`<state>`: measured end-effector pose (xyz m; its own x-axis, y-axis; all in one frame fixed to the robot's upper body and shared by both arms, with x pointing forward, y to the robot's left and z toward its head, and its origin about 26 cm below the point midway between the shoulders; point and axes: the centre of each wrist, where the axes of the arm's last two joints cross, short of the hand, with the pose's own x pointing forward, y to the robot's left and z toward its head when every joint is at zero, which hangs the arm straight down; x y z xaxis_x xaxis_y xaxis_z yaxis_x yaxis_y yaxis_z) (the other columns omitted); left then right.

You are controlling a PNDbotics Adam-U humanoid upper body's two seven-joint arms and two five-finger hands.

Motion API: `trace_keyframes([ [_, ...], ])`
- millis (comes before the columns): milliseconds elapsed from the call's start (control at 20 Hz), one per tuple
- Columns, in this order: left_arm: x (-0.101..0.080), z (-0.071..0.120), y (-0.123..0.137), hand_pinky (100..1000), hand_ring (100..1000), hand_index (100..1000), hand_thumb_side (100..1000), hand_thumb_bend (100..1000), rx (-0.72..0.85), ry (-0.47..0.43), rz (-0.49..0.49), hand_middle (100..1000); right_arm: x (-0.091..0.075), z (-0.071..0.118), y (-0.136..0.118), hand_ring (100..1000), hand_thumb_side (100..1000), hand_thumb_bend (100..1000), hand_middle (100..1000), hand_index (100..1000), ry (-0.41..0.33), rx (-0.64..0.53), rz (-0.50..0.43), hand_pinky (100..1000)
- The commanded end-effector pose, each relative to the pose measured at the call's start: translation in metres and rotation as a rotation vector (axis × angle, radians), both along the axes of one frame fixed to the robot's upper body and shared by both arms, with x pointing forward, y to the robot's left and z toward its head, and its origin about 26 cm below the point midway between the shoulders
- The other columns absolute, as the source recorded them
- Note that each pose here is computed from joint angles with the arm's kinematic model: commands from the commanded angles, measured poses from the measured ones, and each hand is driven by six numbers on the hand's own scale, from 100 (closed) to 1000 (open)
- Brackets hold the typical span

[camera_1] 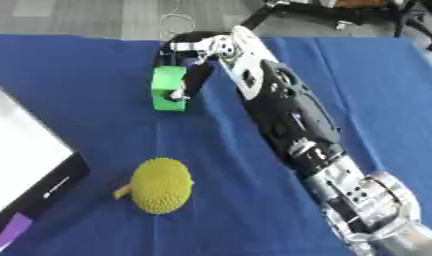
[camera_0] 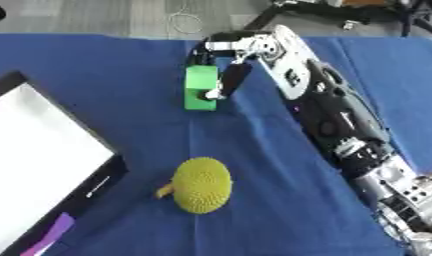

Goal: Pick up objects on the table and place them in the box.

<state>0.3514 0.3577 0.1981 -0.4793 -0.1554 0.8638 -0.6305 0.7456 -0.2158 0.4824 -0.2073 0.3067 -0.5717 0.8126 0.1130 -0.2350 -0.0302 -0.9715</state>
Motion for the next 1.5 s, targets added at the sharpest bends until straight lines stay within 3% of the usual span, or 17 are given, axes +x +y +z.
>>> trace_keyframes([
  [50, -0.002, 0.01, 0.005, 766, 788, 788, 566, 640, 0.008, -0.025, 0.008, 598, -0.002, 0.007, -0.004, 549, 212, 250, 647, 802, -0.019, 0.001, -0.022, 880],
  [350, -0.003, 0.009, 0.006, 766, 788, 785, 565, 640, 0.008, -0.021, 0.012, 596, -0.003, 0.01, -0.005, 518, 155, 157, 595, 760, -0.016, 0.041, -0.031, 852],
  [550, -0.003, 0.008, 0.006, 766, 788, 784, 565, 638, 0.011, -0.02, 0.015, 596, -0.007, 0.017, -0.005, 509, 100, 156, 581, 748, -0.027, 0.066, -0.028, 843],
  [1000, -0.004, 0.008, 0.007, 767, 788, 785, 566, 634, 0.016, -0.018, 0.019, 596, -0.015, 0.032, -0.005, 492, 100, 147, 559, 732, -0.068, 0.122, -0.028, 832],
  [1500, -0.005, 0.006, 0.009, 767, 789, 785, 566, 632, 0.026, -0.01, 0.028, 597, -0.036, 0.08, -0.003, 487, 100, 162, 551, 724, -0.178, 0.17, 0.015, 829],
])
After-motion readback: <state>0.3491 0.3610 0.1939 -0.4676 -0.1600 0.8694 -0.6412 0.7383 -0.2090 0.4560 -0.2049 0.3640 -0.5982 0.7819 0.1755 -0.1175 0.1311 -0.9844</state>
